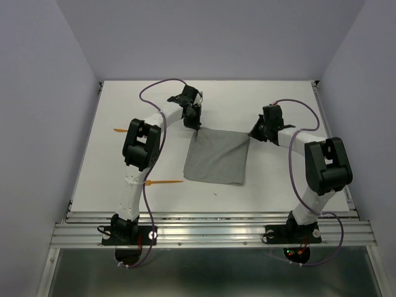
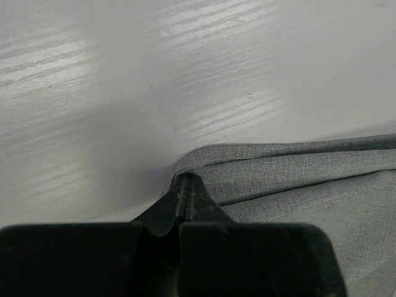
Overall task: Fold the napkin into a case and place the utensils inside
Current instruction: Smooth out the upper triangle-folded napkin at the center of the board.
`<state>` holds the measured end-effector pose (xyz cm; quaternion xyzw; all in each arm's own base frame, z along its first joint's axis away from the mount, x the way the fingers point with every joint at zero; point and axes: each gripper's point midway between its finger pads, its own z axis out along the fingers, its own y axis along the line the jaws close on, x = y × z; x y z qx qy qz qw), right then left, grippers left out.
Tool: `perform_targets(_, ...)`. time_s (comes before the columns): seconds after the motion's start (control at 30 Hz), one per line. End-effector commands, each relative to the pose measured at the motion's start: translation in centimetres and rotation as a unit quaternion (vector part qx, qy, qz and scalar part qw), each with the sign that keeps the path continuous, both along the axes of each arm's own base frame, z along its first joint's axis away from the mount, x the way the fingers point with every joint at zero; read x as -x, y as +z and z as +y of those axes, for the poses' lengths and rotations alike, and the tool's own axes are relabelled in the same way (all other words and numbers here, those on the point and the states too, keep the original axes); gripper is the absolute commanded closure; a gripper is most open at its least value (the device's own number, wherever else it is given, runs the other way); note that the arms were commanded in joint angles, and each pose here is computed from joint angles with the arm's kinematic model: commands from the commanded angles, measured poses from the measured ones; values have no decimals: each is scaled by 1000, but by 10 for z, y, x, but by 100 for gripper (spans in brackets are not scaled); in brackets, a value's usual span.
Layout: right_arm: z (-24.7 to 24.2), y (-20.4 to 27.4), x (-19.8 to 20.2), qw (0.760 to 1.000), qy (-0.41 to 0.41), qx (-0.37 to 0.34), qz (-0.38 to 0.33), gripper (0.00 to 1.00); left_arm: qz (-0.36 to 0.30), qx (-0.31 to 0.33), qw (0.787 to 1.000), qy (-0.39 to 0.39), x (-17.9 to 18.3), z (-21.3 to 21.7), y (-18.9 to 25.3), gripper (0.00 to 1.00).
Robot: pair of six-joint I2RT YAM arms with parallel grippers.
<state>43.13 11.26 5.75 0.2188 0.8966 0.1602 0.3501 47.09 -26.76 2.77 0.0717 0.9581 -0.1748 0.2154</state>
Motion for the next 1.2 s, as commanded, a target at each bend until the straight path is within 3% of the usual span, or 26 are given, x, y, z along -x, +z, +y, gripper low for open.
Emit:
perform_targets(0.0, -30, 2, -21, 998, -35, 46, -6, 86, 11, -24, 1000, -1, 12, 13, 1, 100)
perform_targets(0.07, -33, 6, -26, 998, -36, 60, -2, 83, 12, -20, 1000, 1, 13, 12, 3, 100)
perform_targets(0.2, -35, 37, -31, 996, -24, 74, -32, 66, 10, -9, 1000, 20, 14, 15, 12, 100)
perform_targets(0.33, -20, 59, -20, 997, 4, 68, -45, 62, 5, 12, 998, 56, 17, 27, 26, 100)
perform_targets(0.53, 55, 40, 38, 990, 119, 78, -15, 65, -1, 53, 995, 81, 25, 31, 39, 100)
perform_targets(0.8, 71, 5, 94, 985, 168, 29, 37, 81, 10, 65, 994, 92, 35, 34, 32, 100)
perform_targets(1.17, 31, -41, 89, 986, 84, 118, 87, 85, 12, 71, 993, 92, 41, 34, 35, 100)
